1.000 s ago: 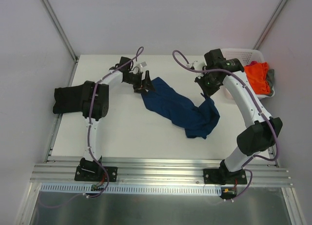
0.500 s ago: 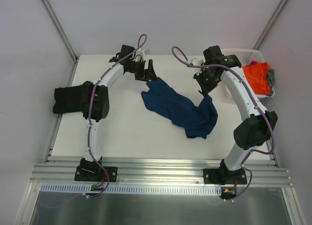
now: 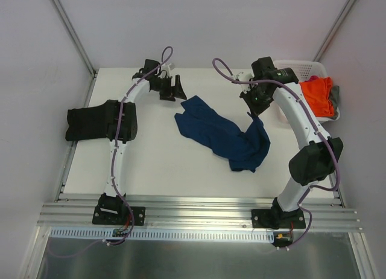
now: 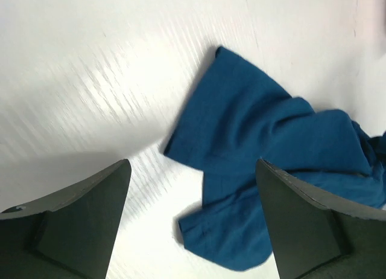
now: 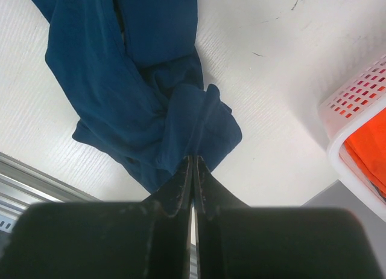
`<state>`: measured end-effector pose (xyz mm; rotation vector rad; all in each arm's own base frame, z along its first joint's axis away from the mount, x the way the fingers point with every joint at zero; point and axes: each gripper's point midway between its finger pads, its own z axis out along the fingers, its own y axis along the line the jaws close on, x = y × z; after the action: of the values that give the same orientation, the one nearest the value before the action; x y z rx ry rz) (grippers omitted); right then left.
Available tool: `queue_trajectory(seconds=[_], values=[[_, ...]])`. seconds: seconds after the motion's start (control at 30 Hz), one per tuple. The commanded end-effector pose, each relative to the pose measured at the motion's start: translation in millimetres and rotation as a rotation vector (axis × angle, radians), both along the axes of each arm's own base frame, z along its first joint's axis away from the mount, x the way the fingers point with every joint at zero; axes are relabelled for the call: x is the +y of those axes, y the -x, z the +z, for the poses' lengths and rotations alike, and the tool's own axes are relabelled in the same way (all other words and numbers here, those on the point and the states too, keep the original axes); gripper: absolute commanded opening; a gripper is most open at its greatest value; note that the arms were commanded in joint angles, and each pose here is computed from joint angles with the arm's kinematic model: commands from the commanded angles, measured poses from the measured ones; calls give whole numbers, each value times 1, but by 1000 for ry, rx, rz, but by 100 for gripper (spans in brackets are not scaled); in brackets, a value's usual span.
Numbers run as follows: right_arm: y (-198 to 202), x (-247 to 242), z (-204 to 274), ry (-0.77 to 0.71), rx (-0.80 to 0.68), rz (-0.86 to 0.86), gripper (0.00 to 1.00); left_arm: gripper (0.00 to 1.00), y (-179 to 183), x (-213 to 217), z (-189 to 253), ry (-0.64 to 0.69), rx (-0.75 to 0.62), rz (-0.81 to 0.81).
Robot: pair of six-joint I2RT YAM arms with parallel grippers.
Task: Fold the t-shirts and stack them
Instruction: Flatten out the tshirt
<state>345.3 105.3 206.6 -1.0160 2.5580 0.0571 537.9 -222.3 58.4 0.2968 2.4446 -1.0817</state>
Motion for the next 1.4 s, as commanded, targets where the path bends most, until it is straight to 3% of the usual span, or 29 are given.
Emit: queue_trajectory(seconds=[0.0, 0.23, 0.4, 0.6, 0.83, 1.37], values=[[-5, -3, 10, 6, -26, -12, 1, 84, -14, -3, 11, -1, -62, -6], [-11, -2, 8, 9, -29, -12, 1, 76, -14, -14, 25, -7, -138, -58], [-15, 2, 4, -4, -25, -7, 1, 79, -11, -5, 27, -180, -228, -68], [-22, 7, 3, -26, -24, -1, 1, 77, -4, 7, 10, -312, -219, -97], [-24, 6, 1, -53, -10, -19, 1, 59, 3, 8, 6, -400, -198, -130], [-19, 7, -1, -74, 10, -25, 1, 60, -3, -35, -13, -402, -248, -212]])
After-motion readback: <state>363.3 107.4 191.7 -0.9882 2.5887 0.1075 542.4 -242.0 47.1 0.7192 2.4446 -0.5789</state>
